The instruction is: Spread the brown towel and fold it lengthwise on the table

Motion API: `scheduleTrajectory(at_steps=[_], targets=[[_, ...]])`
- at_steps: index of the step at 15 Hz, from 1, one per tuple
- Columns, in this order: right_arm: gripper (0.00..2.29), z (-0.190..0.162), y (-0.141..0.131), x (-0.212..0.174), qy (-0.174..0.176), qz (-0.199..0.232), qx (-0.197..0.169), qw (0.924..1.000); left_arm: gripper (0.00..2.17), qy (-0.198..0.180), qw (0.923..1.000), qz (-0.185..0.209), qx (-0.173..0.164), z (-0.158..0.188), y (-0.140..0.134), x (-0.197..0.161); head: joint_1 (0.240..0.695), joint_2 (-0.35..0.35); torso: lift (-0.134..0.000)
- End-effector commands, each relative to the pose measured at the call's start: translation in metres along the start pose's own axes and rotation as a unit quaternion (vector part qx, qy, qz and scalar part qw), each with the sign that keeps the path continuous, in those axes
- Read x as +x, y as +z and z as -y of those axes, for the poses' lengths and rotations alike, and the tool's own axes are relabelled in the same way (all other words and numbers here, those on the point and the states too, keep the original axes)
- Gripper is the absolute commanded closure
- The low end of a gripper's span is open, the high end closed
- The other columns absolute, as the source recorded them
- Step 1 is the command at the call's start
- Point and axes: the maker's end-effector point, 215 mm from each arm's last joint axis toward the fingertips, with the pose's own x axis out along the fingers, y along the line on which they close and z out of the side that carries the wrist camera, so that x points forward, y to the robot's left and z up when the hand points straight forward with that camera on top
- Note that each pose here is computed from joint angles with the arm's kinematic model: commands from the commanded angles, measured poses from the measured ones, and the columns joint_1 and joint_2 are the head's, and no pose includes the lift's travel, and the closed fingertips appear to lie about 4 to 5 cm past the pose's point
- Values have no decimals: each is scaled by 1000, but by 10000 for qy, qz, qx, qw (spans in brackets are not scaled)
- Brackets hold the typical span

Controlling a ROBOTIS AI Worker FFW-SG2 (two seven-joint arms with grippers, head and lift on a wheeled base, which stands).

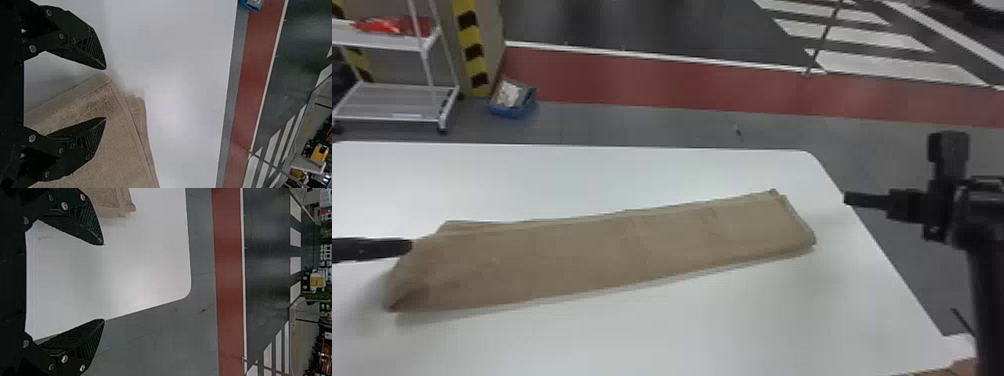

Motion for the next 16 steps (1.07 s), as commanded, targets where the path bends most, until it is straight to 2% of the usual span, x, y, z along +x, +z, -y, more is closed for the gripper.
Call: scheduleTrajectory(at_steps=[1,4,5,8,10,12,13,14,16], targets=[[221,2,0,-2,-3,8,-3,10000,515,71,9998,-186,-61,-5,-9,6,695,-221,-124],[221,3,-4,-2,-3,-22,-28,10000,579,60,9995,-277,-145,-9,-16,9,695,-220,-124],[221,5,-4,-3,-29,-27,-39,10000,802,56,9995,-282,-140,-8,-16,10,695,-219,-124],[221,4,-5,-2,-22,-36,-51,10000,846,-16,9994,-309,-121,-2,-18,13,695,-225,-124],[221,5,-4,-2,-31,-24,-58,10000,1004,-23,9994,-342,-81,0,-19,15,695,-228,-124],[221,5,-3,-3,-32,-20,-58,10000,1008,-76,9994,-335,-60,4,-18,15,695,-233,-124],[221,5,-4,-3,-37,-30,-58,10000,1150,-113,9994,-318,-47,7,-16,15,695,-235,-124],[221,5,-4,-2,-42,-33,-65,10000,1447,-143,9995,-293,-50,9,-15,15,695,-237,-124],[221,6,-5,-2,-56,-47,-71,9999,1511,-200,9996,-199,-14,13,-10,10,695,-240,-124]])
